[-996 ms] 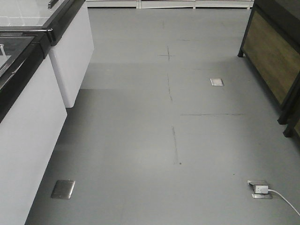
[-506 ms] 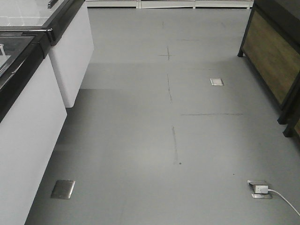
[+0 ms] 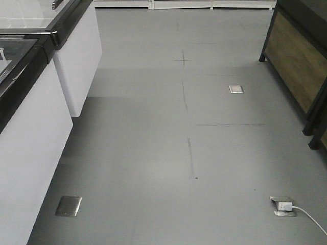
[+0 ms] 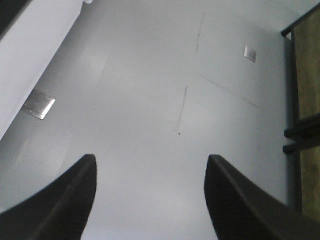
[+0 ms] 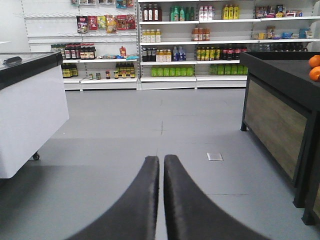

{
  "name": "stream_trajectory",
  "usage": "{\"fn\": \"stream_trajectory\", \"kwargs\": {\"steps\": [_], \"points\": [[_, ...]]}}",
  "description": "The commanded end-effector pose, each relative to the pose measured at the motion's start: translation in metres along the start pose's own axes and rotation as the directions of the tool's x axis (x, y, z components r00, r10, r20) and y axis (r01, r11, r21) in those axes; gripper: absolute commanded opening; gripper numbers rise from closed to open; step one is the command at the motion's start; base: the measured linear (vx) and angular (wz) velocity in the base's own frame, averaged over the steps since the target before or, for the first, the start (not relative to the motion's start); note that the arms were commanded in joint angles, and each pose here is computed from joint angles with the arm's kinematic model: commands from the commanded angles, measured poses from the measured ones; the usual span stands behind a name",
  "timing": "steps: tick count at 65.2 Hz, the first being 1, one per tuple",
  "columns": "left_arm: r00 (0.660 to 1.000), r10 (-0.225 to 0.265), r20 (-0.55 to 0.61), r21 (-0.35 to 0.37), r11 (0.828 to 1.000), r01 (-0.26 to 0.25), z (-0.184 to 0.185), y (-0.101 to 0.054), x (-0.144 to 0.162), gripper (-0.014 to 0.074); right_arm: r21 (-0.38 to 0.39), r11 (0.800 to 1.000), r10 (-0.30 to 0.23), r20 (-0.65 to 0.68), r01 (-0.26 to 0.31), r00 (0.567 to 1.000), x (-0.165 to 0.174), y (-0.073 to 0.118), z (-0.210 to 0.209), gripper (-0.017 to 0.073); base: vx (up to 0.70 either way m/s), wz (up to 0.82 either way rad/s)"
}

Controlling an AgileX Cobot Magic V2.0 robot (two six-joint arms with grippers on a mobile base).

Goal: Left arm holds basket, right arm returns cookies
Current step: 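Lift the light-blue basket by its handle with the left gripper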

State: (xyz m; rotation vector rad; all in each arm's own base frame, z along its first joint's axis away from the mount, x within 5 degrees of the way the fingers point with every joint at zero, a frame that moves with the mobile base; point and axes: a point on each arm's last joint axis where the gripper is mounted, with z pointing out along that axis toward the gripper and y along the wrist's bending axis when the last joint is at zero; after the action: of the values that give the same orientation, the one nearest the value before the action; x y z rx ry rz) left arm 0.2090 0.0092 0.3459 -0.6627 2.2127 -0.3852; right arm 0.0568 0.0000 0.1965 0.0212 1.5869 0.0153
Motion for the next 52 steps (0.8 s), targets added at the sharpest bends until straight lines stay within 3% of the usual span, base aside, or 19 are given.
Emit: {"fn": "stream_trajectory", "kwargs": {"steps": [1, 14, 23, 37, 47, 52], "points": [[0.989, -0.079, 0.124, 0.032, 0.997, 0.075, -0.027, -0.003, -0.032, 0.0439, 0.005, 1.0, -0.018, 0.069, 0.018, 0.997, -0.001, 0.0, 0.0, -0.001, 0.0, 0.0], [0.954, -0.13, 0.269, 0.01, 0.991, 0.132, -0.065, 0.022, -0.074, 0.0439, 0.005, 1.0, -0.018, 0.069, 0.018, 0.997, -0.001, 0.0, 0.0, -0.001, 0.0, 0.0], [0.93, -0.218, 0.296, 0.027, 0.975, 0.22, -0.079, 0.042, -0.095, 0.0439, 0.005, 1.0, -0.018, 0.069, 0.018, 0.997, -0.001, 0.0, 0.0, -0.001, 0.0, 0.0], [0.862, -0.345, 0.372, 0.088, 0.937, 0.337, -0.091, 0.076, -0.124, 0.044, 0.005, 1.0, -0.018, 0.069, 0.018, 0.997, -0.001, 0.0, 0.0, -0.001, 0.0, 0.0], [0.812, -0.423, 0.401, 0.138, 0.905, 0.403, -0.087, 0.106, -0.145, 0.044, 0.005, 1.0, -0.018, 0.069, 0.018, 0.997, -0.001, 0.0, 0.0, -0.001, 0.0, 0.0], [0.796, -0.446, 0.41, 0.172, 0.895, 0.413, -0.084, 0.119, -0.158, 0.0444, 0.005, 1.0, -0.018, 0.069, 0.018, 0.997, -0.001, 0.0, 0.0, -0.001, 0.0, 0.0]]}}
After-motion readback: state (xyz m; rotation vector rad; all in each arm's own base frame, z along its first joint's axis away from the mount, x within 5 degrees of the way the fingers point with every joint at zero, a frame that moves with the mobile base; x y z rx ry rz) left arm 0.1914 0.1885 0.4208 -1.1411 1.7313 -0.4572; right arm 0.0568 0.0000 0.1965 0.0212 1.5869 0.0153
